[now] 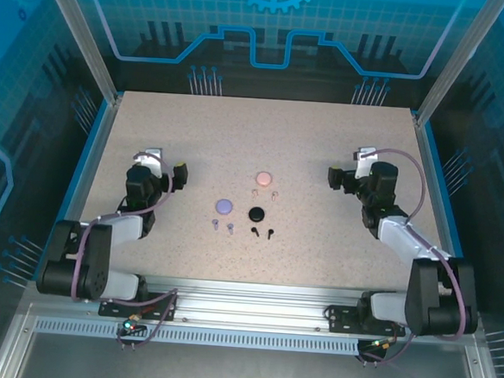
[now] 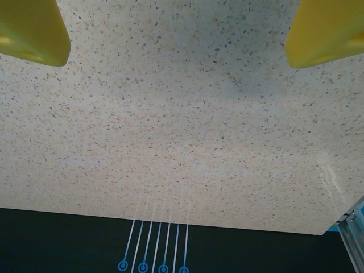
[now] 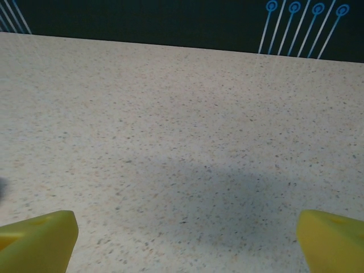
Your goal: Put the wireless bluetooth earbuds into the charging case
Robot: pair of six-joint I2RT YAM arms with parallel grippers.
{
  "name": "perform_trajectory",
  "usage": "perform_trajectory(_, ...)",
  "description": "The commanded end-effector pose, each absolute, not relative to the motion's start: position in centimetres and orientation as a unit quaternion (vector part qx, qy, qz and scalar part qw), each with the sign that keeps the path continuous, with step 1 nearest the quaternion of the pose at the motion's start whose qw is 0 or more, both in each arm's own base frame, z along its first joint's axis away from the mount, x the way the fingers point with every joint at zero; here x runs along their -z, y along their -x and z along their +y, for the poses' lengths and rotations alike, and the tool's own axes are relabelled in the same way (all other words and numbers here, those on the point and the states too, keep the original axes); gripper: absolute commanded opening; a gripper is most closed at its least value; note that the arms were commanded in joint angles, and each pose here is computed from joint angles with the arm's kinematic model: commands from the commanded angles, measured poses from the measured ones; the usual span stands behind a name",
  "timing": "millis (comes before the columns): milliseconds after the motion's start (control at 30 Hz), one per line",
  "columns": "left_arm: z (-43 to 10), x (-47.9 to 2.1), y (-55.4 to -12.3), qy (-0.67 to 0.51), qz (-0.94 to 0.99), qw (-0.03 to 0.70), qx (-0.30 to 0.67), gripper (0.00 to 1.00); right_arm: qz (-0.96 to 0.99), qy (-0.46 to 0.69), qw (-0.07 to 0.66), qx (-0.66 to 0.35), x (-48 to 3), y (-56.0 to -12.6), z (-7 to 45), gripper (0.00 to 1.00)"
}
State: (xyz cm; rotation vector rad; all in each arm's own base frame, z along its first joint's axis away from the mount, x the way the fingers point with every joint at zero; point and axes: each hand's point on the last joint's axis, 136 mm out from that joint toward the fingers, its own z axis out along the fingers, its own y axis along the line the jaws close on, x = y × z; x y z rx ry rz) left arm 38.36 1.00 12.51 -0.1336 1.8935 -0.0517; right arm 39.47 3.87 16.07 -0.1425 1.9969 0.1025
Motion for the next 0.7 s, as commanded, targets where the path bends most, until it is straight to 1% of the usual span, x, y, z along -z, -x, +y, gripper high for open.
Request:
perform_trajectory(0,1.3,-15.2,-38.4,0.07,0.805,0.589,0.016,0.99,0.838,0.06,0.536,-0.085,-18.5,-38.3,5.7,1.0)
perform_trajectory(133,1.2,-17.7,-38.3,0.09,0.813,0.574,0.031,0.99,0.829,0.038,0.543,-0.127,-22.0,-37.0,6.6,1.0)
perform_trajectory(233,0.9,-20.0,-38.2,0.12,0.815,0.564,0.06,0.99,0.839,-0.027,0.52,-0.158,-23.8,-36.2,6.2,1.0)
perform_trajectory(333,0.2,-21.6,-37.8,0.142,0.818,0.548,0.097,0.99,0.847,-0.008,0.492,-0.201,-24.8,-35.3,7.8,1.0)
perform_trajectory(400,-0.4,-22.1,-37.4,0.158,0.822,0.533,0.123,0.99,0.842,0.019,0.491,-0.222,-26.6,-34.8,9.3,1.0)
perform_trajectory(500,-1.3,-22.4,-36.9,0.175,0.824,0.514,0.159,0.99,0.862,0.048,0.453,-0.224,-26.3,-33.6,11.7,1.0)
perform_trajectory(667,-2.9,-22.2,-35.9,0.192,0.828,0.483,0.211,0.99,0.911,0.089,0.364,-0.175,-23.1,-31.2,16.3,0.95)
